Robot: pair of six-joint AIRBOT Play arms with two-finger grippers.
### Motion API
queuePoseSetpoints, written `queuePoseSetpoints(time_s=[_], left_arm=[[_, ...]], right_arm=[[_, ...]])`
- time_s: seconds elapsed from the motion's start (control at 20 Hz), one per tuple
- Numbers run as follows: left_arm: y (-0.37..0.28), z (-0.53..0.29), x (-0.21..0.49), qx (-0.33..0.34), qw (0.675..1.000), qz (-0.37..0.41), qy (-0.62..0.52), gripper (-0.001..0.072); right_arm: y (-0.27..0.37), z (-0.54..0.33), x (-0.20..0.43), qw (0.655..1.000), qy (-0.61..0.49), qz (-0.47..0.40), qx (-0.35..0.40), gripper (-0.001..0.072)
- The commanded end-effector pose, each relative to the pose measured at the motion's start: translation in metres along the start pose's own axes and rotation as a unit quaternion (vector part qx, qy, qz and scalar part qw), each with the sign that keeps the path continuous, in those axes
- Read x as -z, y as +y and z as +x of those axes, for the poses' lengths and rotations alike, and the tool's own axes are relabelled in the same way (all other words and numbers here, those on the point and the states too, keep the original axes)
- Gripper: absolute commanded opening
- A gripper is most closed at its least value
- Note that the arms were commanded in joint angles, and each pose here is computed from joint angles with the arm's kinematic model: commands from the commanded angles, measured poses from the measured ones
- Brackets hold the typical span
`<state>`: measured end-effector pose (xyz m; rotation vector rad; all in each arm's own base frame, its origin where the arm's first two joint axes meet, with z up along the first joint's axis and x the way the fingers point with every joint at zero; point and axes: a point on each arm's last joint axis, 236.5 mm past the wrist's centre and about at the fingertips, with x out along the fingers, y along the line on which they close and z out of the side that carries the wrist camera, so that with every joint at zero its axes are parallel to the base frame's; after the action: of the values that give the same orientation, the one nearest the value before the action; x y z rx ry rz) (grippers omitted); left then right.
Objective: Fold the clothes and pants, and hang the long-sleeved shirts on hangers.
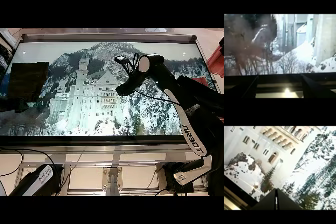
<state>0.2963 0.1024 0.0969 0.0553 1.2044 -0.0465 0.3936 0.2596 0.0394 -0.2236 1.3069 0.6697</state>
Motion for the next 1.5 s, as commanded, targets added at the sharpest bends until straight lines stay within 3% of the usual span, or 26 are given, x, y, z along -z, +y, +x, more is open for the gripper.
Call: queuePoseSetpoints(time_s=[0.0,0.55,0.65,1.0,1.3,1.4,1.45], left_arm=[[0.0,0.0,0.0,0.0,1.0,0.0,0.0,0.06],[0.0,0.0,0.0,-0.001,1.0,0.004,0.0,0.06],[0.006,0.0,-0.013,-0.015,0.997,0.074,-0.027,0.0598],[-0.018,-0.003,-0.04,0.036,0.994,0.057,-0.086,0.0598],[-0.001,0.022,-0.057,0.022,0.993,0.063,-0.095,0.0594],[0.033,0.043,-0.076,-0.031,0.992,0.043,-0.115,0.0454],[0.053,0.053,-0.081,-0.062,0.991,0.034,-0.115,0.046]], right_arm=[[0.003,0.003,0.001,1.0,0.004,-0.001,-0.003,0.0017],[0.009,0.003,0.0,1.0,0.001,0.001,-0.016,0.0017],[0.011,0.003,0.0,1.0,0.0,0.002,-0.021,0.0017],[0.011,0.003,-0.003,1.0,-0.006,0.002,-0.02,0.0017],[0.016,0.002,-0.009,0.999,-0.018,0.005,-0.031,0.0017],[0.016,0.002,-0.009,0.999,-0.018,0.005,-0.032,0.0017],[0.017,0.002,-0.009,0.999,-0.018,0.005,-0.032,0.0017]])
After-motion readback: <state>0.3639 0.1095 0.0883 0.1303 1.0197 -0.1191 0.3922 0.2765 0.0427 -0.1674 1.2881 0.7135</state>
